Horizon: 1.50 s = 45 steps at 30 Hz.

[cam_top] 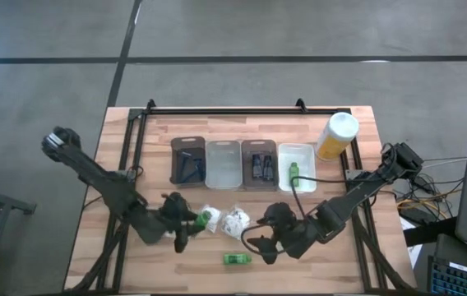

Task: Pick & Place Travel size toiletries
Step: Put the green shampoo into the white bin

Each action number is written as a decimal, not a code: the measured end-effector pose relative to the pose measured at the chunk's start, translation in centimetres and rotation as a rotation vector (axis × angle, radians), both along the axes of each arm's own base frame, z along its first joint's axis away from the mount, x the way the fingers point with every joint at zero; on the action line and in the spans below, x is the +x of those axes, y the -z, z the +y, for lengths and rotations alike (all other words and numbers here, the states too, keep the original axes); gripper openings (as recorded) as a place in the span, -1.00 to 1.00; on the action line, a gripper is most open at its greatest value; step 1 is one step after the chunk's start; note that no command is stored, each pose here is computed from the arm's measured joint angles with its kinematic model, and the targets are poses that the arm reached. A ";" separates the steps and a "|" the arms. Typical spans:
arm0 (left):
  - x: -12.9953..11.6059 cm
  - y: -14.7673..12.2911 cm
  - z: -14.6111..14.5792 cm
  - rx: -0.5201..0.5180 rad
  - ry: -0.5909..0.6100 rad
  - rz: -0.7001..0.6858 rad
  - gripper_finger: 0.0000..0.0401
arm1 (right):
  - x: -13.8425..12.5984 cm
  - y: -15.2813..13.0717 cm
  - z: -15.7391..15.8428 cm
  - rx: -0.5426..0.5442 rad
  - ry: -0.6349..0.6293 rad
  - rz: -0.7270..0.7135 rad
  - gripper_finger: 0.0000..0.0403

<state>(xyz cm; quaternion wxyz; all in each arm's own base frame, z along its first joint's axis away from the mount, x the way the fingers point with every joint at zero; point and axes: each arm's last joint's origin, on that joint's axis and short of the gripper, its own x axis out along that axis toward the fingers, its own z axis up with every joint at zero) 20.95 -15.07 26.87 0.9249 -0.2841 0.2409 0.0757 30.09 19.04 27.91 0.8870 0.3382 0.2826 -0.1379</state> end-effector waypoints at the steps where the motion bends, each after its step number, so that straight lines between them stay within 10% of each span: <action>1: 0.0 -0.9 0.3 -0.003 -0.010 -0.057 -0.16 | 0.2 -0.2 0.1 -0.013 -0.014 -0.025 0.83; 14: 1.6 -7.5 3.3 -0.040 0.042 -0.595 -0.15 | 2.1 -4.5 -2.1 -0.189 -0.069 -0.337 0.83; 45: 7.6 -5.9 4.7 -0.114 0.119 -0.764 -0.15 | 3.4 -5.4 -3.4 -0.243 -0.072 -0.436 0.83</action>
